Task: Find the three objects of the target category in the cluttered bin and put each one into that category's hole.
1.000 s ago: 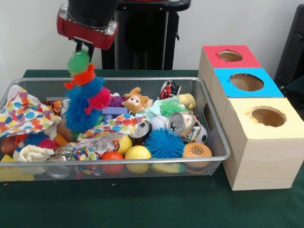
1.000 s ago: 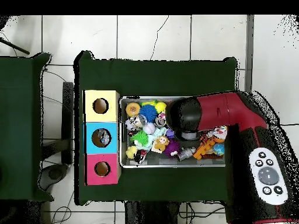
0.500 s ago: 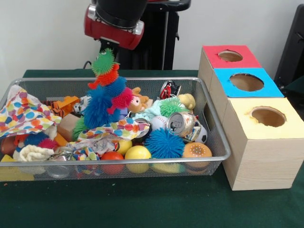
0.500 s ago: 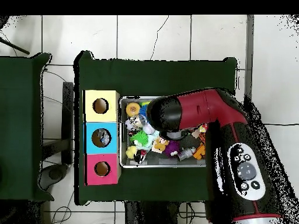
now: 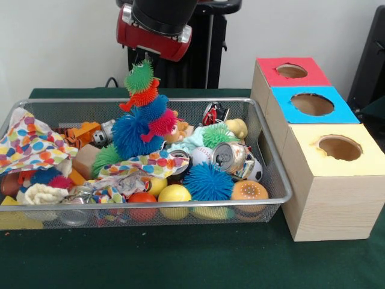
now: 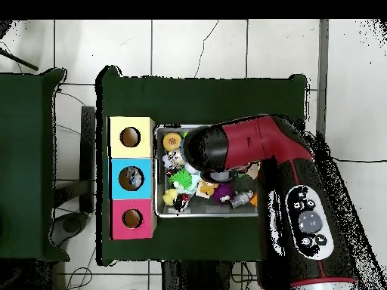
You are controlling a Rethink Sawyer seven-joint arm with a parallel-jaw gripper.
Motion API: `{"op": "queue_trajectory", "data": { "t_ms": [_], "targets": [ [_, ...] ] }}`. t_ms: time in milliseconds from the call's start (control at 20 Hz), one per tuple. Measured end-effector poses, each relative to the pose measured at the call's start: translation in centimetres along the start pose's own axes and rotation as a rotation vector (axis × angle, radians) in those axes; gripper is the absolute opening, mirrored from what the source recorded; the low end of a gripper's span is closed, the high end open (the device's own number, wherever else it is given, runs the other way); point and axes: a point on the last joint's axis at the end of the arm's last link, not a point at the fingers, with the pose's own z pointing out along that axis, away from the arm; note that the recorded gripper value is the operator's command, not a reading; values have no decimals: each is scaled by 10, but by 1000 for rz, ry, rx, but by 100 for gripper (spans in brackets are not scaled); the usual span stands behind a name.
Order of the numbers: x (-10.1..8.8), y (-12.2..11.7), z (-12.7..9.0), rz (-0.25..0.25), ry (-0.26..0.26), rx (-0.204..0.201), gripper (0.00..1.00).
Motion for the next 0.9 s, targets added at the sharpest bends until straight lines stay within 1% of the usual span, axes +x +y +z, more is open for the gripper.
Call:
{"op": "queue_trajectory", "data": {
  "t_ms": [350,600,900],
  "targets": [
    [5,0,1,2,10,23,0],
    [9,6,0,-6,14,45,0],
    [10,12,-2,-14,13,60,0]
  ]
}}
